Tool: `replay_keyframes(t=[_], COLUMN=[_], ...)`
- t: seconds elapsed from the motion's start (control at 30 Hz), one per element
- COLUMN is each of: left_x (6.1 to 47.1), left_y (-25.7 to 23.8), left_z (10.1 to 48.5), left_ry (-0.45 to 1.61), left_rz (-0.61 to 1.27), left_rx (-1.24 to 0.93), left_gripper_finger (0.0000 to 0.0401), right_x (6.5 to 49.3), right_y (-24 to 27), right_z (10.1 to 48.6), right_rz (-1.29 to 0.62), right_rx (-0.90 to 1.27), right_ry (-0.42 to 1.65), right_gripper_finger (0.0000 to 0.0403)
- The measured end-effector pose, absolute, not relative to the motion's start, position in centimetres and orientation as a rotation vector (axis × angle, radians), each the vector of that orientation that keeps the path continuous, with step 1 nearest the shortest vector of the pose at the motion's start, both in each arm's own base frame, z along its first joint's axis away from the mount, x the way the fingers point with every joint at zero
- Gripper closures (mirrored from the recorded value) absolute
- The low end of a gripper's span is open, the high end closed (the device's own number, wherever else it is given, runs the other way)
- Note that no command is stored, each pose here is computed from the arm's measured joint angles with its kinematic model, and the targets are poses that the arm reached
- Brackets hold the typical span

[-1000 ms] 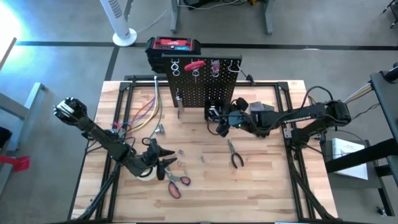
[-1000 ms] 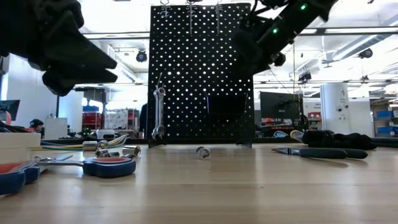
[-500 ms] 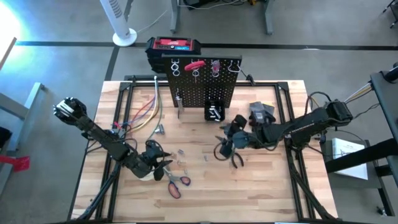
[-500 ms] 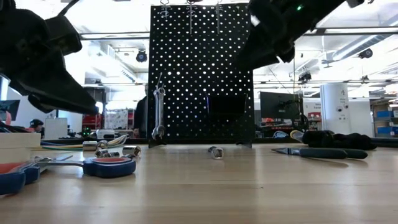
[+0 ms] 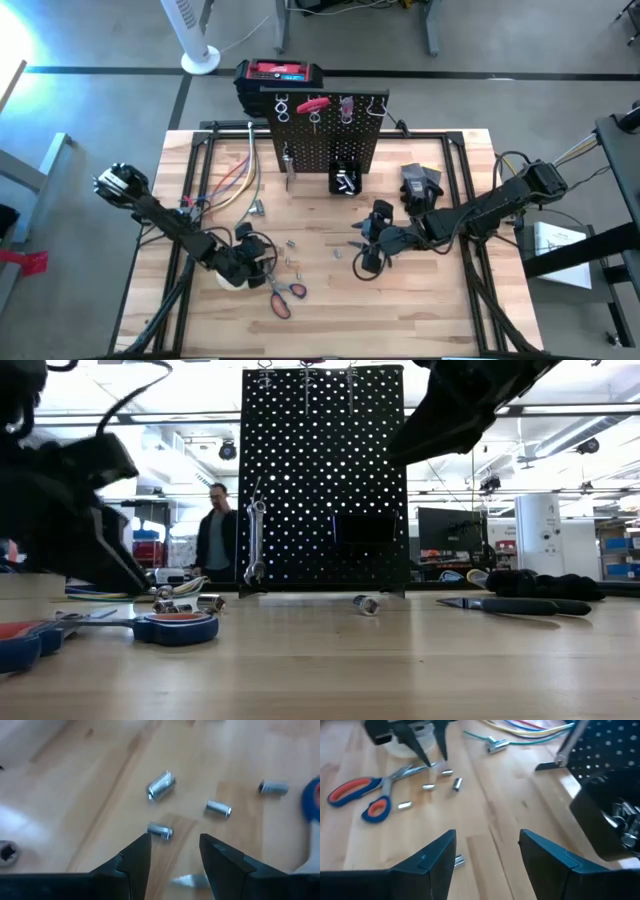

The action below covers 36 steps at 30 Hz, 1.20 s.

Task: Hang tools onto peg board
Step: Put the socket into the black bin on the peg board

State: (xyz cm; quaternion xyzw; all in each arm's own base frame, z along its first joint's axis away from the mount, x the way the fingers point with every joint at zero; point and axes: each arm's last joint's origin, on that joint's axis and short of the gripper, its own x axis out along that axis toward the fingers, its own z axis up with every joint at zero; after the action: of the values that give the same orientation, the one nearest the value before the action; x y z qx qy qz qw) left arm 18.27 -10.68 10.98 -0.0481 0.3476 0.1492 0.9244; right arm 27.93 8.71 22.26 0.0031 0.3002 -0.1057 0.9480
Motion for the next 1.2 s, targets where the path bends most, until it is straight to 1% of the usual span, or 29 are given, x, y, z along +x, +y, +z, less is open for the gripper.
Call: replay_keyframes(t=[0.17, 0.27, 0.63, 0.8, 1.03, 1.2], left_x=[18.8, 19.0, 19.5, 20.0, 20.4, 20.6], left_y=[-10.3, -10.2, -9.6, -9.0, -8.2, -7.8], left_z=[9.6, 9.2, 9.4, 9.4, 9.4, 9.4], left_ry=[0.775, 0.784, 0.800, 0.825, 0.849, 0.857], left_rz=[0.304, 0.305, 0.259, 0.234, 0.208, 0.214], left_rx=[-0.048, -0.030, 0.033, 0.018, 0.000, -0.034], left_gripper_finger=[0.0231, 0.0228, 0.0226, 0.0227, 0.0228, 0.0244], right_x=[27.9, 27.9, 27.8, 27.8, 27.8, 27.8], right_y=[8.9, 8.9, 8.9, 9.0, 9.0, 9.0], right_z=[22.2, 22.1, 22.0, 21.9, 21.9, 21.9], right_rz=[-0.148, -0.142, -0.140, -0.125, -0.097, -0.093], right_rx=[-0.003, -0.003, -0.008, -0.004, 0.003, 0.002], right_ry=[0.631, 0.635, 0.644, 0.649, 0.656, 0.658], right_gripper_finger=[0.0186, 0.0182, 0.0184, 0.0181, 0.0191, 0.0190])
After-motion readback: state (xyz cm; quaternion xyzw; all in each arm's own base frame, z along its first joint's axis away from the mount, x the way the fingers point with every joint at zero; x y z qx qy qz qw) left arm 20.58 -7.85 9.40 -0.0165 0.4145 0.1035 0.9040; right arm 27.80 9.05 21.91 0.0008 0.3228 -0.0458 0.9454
